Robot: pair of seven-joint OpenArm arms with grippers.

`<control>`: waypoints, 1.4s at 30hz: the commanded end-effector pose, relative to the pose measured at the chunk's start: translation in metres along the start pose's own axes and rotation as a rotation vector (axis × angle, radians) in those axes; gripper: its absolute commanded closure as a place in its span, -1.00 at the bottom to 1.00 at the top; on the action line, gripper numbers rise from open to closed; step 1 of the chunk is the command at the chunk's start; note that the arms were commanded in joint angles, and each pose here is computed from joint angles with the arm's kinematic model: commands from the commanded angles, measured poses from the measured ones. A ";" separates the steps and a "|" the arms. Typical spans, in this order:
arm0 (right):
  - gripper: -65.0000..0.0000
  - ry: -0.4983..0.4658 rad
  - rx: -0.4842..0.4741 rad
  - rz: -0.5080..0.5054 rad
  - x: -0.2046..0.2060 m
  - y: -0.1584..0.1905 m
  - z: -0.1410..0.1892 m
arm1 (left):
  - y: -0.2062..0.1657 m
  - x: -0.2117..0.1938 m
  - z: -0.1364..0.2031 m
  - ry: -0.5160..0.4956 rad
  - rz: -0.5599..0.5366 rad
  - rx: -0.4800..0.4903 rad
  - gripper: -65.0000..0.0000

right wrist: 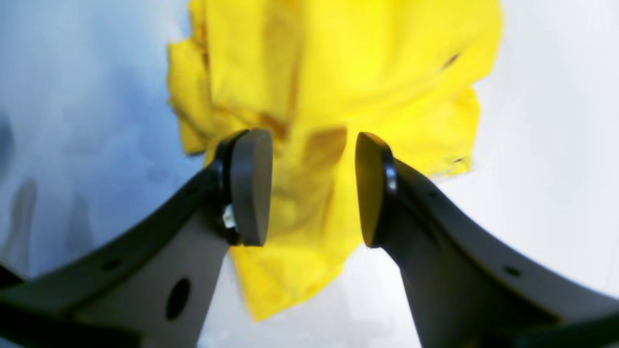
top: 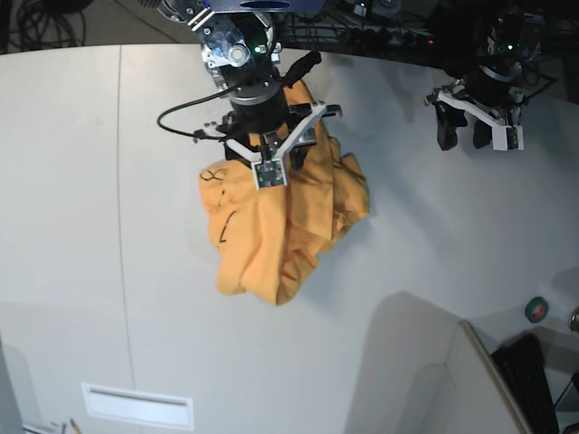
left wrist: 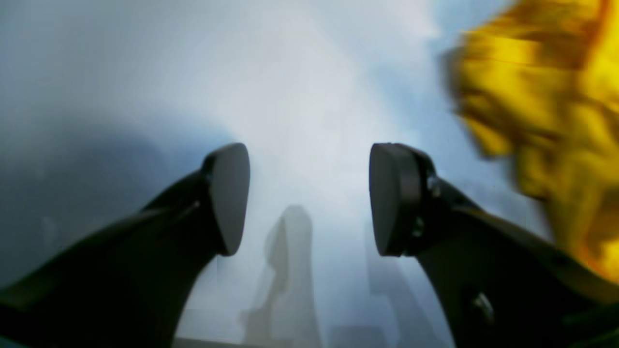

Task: Layout the t-shirt on the table in an organized manner, then fold the t-shirt properly
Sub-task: 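Lower the right gripper onto the shirt and pinch a fabric edge, then drag the pinched fabric with the right gripper to spread the shirt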

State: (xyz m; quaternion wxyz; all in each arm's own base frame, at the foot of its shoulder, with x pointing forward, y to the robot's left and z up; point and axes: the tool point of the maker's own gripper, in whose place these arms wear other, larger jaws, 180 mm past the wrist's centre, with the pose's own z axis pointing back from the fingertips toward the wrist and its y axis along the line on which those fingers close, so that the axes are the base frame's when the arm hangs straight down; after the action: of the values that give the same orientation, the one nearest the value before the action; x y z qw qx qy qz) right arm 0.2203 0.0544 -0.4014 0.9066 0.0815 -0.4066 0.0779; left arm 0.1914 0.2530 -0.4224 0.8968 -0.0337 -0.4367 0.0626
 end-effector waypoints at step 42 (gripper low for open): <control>-0.28 0.011 0.060 0.320 -0.007 -0.050 0.034 | 0.020 0.001 -0.012 -0.008 -0.008 0.042 -0.18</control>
State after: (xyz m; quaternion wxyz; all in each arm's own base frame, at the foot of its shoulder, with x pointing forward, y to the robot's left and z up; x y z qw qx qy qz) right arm 0.1957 -0.0099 -0.3996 0.8917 0.0326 -0.3850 0.2360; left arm 0.1940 0.2695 -0.4404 0.9027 -0.0154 -0.4232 0.0764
